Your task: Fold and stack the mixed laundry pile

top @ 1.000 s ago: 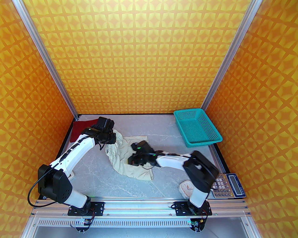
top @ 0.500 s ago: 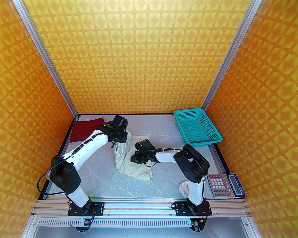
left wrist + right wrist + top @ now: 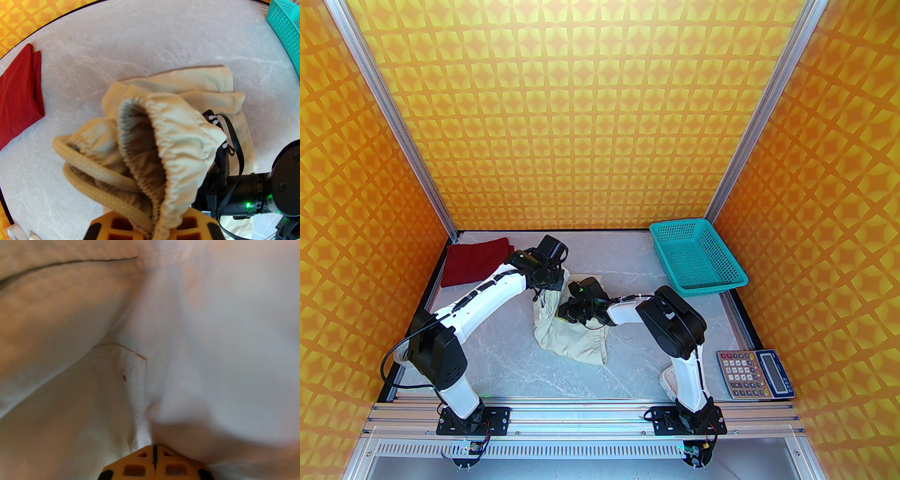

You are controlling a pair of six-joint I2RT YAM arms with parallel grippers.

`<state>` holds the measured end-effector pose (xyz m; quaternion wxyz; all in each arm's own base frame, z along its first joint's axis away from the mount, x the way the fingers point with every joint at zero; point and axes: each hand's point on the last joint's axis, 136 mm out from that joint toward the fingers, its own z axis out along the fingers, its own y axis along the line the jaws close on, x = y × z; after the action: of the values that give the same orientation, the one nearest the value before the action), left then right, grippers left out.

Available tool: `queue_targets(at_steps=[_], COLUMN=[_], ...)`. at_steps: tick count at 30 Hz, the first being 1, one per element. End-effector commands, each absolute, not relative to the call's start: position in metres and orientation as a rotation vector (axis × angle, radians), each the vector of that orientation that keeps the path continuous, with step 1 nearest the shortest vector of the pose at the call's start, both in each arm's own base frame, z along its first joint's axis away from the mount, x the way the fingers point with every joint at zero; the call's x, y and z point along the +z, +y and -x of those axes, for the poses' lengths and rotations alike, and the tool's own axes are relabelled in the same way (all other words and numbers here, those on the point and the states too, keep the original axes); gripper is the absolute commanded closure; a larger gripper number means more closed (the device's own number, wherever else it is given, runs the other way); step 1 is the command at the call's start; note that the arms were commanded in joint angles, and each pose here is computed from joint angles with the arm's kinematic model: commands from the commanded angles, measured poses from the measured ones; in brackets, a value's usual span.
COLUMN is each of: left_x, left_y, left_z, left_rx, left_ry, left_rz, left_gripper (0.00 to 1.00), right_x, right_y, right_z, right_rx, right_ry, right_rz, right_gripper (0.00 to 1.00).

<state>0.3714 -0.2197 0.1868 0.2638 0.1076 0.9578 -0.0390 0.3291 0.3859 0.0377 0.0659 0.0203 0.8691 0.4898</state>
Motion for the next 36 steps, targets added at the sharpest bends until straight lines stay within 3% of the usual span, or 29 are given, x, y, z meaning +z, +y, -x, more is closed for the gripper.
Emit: queue_targets(at_steps=[1,13,21,28,36], left_x=[0.195,0.215,0.212,0.192,0.188], left_y=[-0.22,-0.221,-0.224,-0.221,-0.22], left_z=[-0.376,-0.377,-0.383,-0.374,-0.372], left_rx=[-0.089,-0.075,-0.037,-0.017,-0.013], left_ry=[2.566,2.491,2.486,2.546,2.566], left_rz=[-0.267,-0.38,-0.476,-0.466,-0.453], left_gripper=[1.0,1.0,1.0,1.0,1.0], right_x=[0.051,0.034,0.047,0.069,0.084], right_y=[0.4,0.44,0.463,0.393,0.312], right_z=[-0.346,-0.407,-0.422,-0.405,-0.359], right_rx=[1.557,1.561,1.584,1.426,1.288], right_ry=[2.554,2.5,2.442,2.499,2.573], right_rz=[-0.081,-0.153,-0.176,-0.157,-0.126], right_gripper=[1.0,1.0,1.0,0.99,0.8])
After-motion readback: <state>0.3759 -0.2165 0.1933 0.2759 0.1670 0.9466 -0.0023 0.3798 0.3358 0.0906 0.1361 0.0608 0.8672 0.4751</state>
